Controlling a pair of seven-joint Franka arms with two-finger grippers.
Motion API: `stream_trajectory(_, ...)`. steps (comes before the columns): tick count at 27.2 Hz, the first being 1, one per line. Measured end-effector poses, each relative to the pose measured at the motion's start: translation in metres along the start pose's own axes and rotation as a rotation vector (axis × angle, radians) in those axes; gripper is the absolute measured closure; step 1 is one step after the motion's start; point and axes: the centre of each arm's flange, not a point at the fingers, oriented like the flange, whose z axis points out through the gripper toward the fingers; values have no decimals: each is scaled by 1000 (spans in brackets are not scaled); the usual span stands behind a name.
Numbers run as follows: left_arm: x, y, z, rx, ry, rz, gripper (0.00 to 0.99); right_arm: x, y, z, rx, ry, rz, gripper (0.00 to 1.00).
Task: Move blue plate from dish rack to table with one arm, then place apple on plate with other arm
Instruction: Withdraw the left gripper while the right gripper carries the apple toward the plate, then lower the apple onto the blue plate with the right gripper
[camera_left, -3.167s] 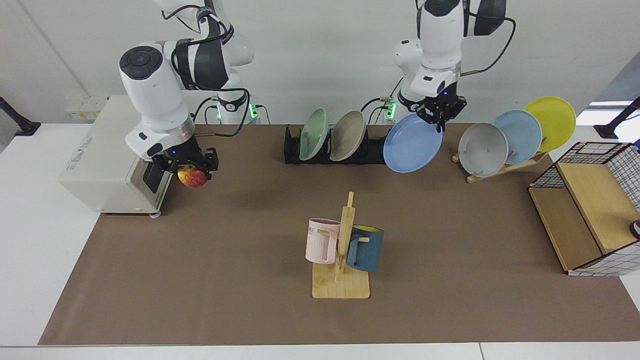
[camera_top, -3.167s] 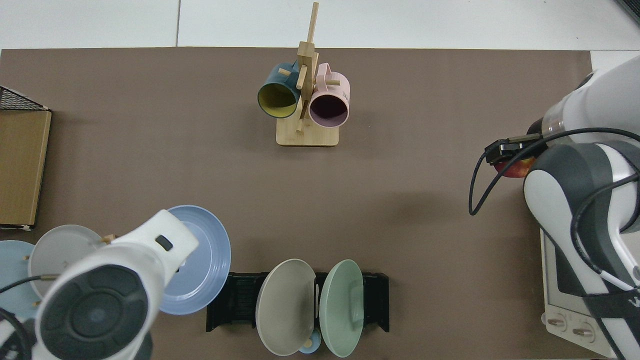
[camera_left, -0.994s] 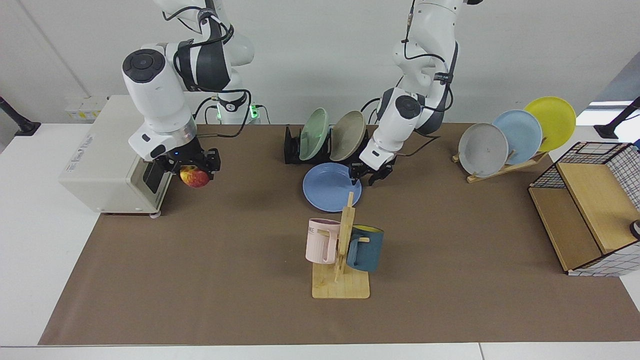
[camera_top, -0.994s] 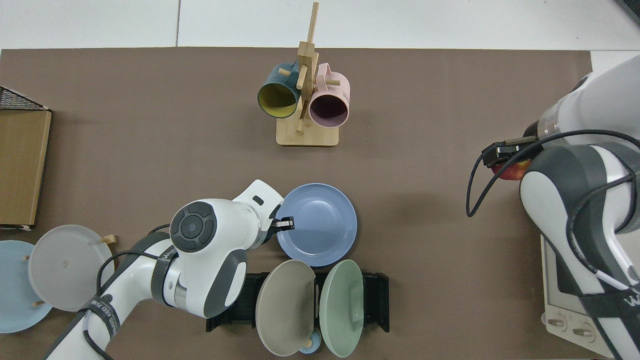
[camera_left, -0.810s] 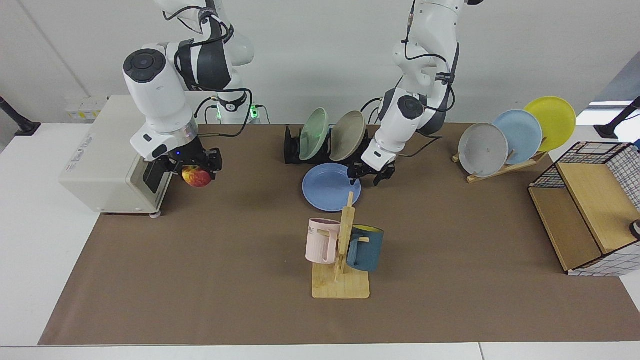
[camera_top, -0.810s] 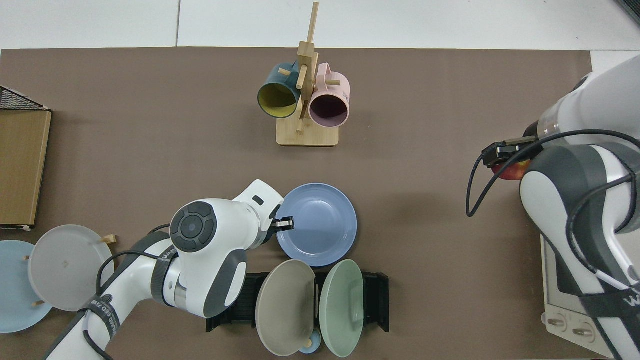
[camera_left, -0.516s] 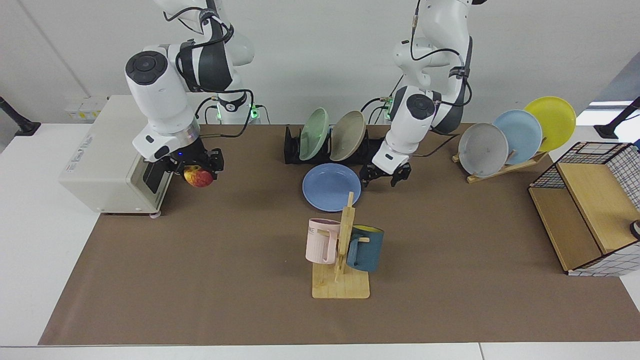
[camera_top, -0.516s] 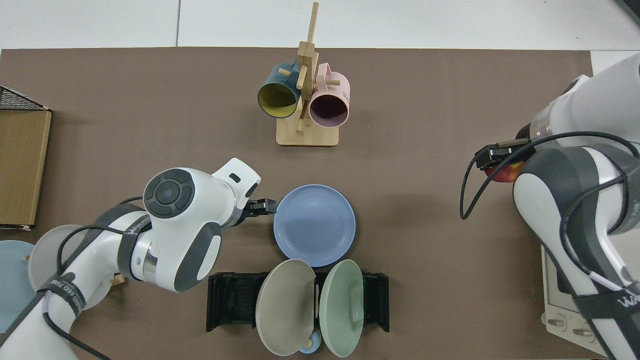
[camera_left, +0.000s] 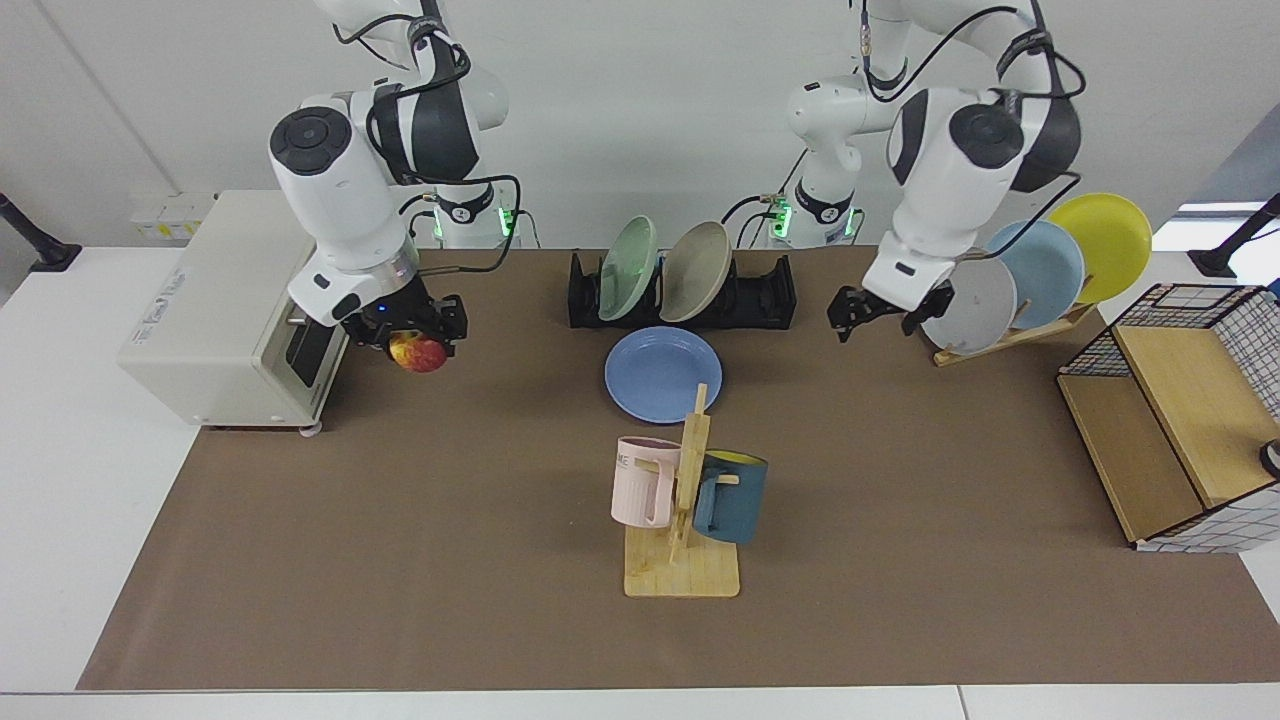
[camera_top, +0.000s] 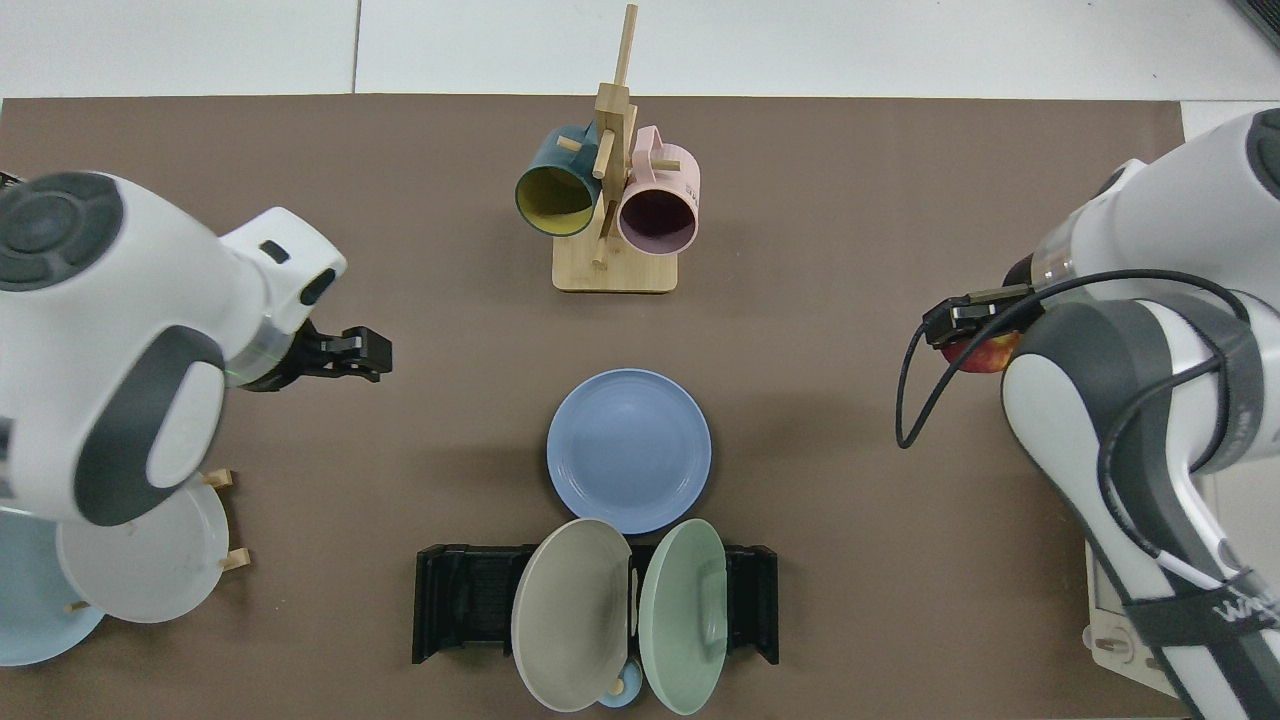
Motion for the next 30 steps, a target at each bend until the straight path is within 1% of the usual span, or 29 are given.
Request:
stream_trajectory(5, -9, -58, -62, 2, 38, 8, 0, -6, -71, 2, 9, 25, 58, 225)
stream_trajectory(8, -20, -88, -85, 2, 67, 30, 0, -11, -120, 10, 17, 49, 91, 225)
stream_trajectory(10, -25, -100, -92, 1, 74, 36, 0, -14, -148, 18, 24, 60, 111, 225)
stream_trajectory(15, -25, -106, -84, 1, 58, 38, 0, -28, -217, 41, 49, 70, 154, 225)
stream_trajectory(20, -25, -114, -80, -1, 48, 23, 0, -44, -274, 68, 58, 69, 209, 225)
stream_trajectory(25, -28, -122, -86, -2, 60, 8, 0, -53, -309, 106, 54, 56, 251, 225)
stream_trajectory(30, -30, -122, -90, -1, 68, 8, 0, -52, -320, 147, 41, 40, 271, 225)
